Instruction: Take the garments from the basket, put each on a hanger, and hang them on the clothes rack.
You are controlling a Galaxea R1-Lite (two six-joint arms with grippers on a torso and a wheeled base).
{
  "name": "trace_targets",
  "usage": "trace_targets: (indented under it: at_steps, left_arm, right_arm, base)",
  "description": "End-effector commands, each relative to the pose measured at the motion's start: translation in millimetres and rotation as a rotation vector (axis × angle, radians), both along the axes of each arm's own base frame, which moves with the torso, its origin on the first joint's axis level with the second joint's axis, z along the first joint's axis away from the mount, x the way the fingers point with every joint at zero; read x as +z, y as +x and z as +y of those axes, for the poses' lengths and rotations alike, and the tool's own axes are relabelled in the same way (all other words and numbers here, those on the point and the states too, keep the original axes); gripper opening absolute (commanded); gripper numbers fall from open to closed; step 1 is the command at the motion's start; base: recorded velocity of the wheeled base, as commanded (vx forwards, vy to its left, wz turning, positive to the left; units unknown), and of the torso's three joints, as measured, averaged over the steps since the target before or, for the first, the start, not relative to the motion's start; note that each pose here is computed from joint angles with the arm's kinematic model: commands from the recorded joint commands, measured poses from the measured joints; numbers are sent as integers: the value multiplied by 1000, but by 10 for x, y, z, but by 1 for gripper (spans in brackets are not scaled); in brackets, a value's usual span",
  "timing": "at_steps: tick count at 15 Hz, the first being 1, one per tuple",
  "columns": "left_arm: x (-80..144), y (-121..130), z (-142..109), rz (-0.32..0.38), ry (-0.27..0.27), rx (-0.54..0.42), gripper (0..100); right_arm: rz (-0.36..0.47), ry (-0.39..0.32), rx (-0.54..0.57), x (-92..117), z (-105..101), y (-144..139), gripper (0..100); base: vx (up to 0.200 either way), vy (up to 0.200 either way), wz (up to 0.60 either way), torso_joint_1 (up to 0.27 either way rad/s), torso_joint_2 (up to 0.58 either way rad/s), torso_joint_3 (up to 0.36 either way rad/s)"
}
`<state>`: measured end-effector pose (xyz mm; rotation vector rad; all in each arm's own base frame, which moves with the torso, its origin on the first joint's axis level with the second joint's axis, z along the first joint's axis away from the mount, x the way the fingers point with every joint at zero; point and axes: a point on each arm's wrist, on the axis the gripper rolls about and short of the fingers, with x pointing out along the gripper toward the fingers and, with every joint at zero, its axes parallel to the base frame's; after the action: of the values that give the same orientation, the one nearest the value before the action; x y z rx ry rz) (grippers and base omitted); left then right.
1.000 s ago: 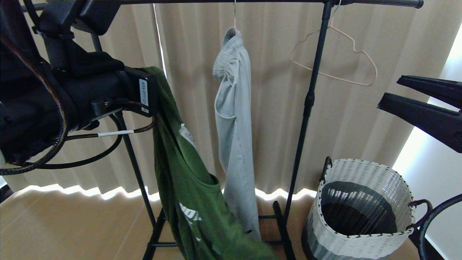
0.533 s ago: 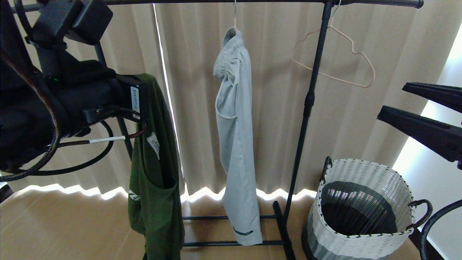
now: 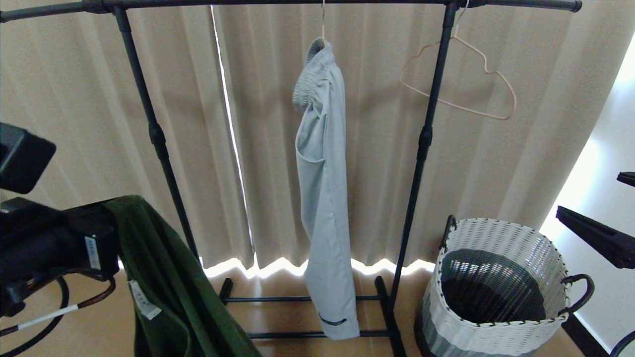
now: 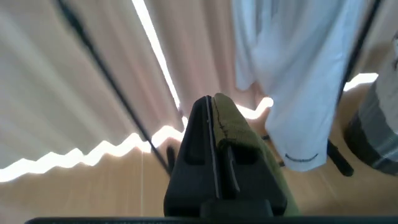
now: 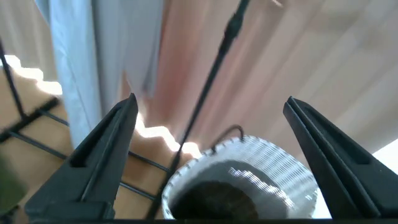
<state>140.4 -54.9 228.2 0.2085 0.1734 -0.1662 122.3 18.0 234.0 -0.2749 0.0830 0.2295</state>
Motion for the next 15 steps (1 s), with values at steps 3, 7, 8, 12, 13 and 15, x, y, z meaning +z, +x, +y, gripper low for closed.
trace_targets:
  at_steps: [3,7,8,12,13,15]
  left_arm:
    - [-63,-189,213,-20,-110,106,0]
    - [-187,-354,262,-84,-84,79,0]
    - [-180,-360,264,-92,-69,76,0]
    - [-151,-300,297,-106,-80,120,0]
    - [-143,-297,309,-113,-83,131,0]
    - [-150,-232,389,-118,-74,210,0]
  right_arm:
    - [-2,0,-36,-19,-42,-26,100]
    - [23,1,-55,-102,-67,-39,100]
    - [23,2,-58,-99,-70,-35,100]
    - [29,1,-113,-104,-136,-14,100]
    - [30,1,-113,-108,-136,-14,100]
    - [30,2,-113,-106,-136,-10,100]
  base:
    - [0,0,0,0,0,0]
    - [0,0,0,0,0,0]
    - [0,0,0,0,0,0]
    - [0,0,0,0,0,0]
    - [0,0,0,0,0,0]
    - [0,0,0,0,0,0]
